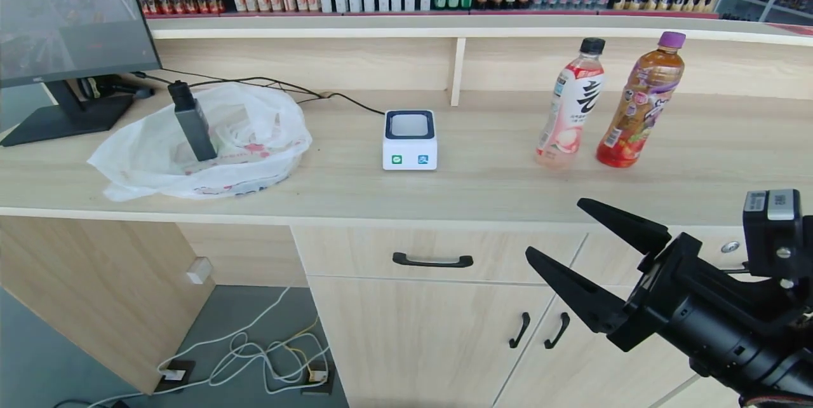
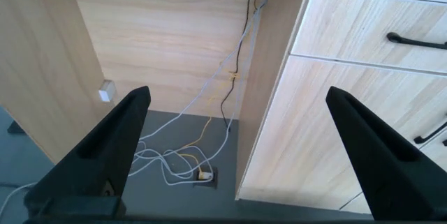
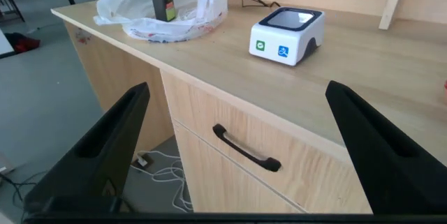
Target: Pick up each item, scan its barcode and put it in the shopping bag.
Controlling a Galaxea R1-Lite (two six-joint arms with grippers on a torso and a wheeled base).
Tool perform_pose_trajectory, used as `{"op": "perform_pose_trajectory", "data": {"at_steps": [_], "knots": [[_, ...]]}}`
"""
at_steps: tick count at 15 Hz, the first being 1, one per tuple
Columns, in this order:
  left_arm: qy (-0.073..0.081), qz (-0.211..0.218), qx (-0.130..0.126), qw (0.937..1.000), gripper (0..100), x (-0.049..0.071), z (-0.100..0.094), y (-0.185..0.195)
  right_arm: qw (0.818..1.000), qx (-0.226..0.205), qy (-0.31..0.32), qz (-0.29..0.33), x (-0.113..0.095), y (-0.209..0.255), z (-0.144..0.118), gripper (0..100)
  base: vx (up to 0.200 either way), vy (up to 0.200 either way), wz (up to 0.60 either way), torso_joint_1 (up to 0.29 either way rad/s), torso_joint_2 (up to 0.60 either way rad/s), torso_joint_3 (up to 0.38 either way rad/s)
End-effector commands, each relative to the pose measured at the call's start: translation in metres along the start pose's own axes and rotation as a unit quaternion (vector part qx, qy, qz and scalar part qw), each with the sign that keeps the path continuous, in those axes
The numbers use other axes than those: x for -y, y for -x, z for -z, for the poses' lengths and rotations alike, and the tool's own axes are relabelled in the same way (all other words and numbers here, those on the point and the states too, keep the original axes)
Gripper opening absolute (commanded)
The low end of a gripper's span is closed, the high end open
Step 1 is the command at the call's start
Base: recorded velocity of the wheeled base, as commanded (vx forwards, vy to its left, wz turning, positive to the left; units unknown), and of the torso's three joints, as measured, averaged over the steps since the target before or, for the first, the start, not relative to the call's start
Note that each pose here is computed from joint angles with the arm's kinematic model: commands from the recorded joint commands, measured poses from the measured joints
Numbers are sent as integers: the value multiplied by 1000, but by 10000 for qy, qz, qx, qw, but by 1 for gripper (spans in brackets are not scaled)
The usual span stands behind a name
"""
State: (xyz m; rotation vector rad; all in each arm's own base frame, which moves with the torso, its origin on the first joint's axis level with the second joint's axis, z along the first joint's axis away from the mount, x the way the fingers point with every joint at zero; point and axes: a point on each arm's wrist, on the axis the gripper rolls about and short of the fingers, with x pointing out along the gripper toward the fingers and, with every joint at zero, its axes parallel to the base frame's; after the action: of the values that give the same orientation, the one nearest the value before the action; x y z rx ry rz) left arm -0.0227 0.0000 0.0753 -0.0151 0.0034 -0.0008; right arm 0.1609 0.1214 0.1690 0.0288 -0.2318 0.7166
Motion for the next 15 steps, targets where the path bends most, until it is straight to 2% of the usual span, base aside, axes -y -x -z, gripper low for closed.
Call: {"op": "perform_pose_trajectory", "data": {"at_steps": [1,5,12,15], "knots": [[1,-4,2,10000,100,0,0,0,10000,-26,1,-3,0,-1,1,100,0,-200,0,2,2,-2],[1,3,2,10000,100,0,0,0,10000,-33,0,-3,0,-1,2,100,0,-200,0,4,1,2],[-7,4,9,10000,100,0,0,0,10000,-89,3,32,2,-3,5,100,0,0,0,0,0,0],[-14,4,9,10000,100,0,0,0,10000,-89,5,40,2,-3,5,100,200,0,0,-4,2,7]]}}
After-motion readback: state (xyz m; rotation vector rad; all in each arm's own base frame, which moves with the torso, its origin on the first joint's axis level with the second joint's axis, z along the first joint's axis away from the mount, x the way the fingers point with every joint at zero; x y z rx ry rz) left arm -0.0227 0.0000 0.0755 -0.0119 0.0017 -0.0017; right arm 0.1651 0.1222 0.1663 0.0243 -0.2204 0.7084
